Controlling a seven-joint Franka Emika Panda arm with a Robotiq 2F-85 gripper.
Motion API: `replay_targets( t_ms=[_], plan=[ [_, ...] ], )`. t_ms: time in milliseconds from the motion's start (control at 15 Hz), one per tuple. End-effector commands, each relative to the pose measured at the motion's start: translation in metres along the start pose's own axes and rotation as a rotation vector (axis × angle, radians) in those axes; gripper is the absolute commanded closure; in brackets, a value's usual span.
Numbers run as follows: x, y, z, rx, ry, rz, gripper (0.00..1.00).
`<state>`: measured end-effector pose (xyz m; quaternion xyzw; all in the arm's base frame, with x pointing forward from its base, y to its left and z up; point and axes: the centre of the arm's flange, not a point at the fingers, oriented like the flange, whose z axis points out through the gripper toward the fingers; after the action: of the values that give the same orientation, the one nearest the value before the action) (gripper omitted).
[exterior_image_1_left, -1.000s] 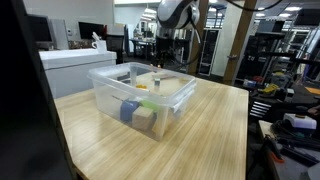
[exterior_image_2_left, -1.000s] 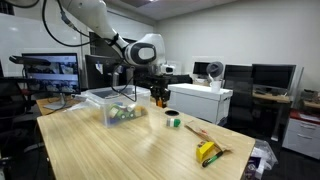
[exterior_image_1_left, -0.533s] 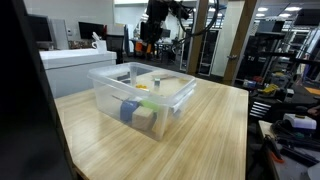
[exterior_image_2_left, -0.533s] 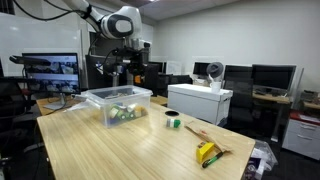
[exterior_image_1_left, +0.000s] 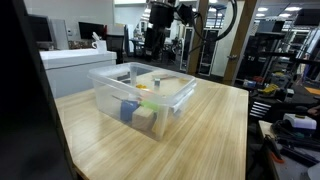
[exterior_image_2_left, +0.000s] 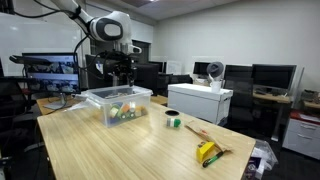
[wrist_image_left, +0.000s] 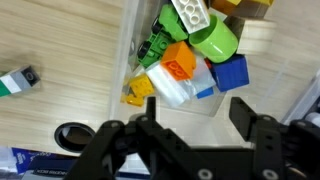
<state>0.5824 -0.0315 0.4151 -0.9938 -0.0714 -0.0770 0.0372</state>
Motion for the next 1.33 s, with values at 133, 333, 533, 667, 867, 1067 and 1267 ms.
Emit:
replay_targets(
  t_ms=[133,333,533,667,867,1067,1267],
  plan=[
    [0.04,0.087,-0.038,-0.009,0.197,0.212,0.0],
    [0.04,0.167,-0.036,-0.068,0.265,0.369,0.0],
    [0.021,0.24,0.028,-0.17,0.245,0.58,0.0],
    [0.018,0.256,0.065,-0.214,0.222,0.689,0.0],
    [0.015,0.276,0.121,-0.279,0.16,0.871,0.0],
    [0.024,0.276,0.146,-0.274,0.143,0.956,0.0],
    [0.048,0.263,0.148,-0.245,0.166,0.974,0.0]
  ],
)
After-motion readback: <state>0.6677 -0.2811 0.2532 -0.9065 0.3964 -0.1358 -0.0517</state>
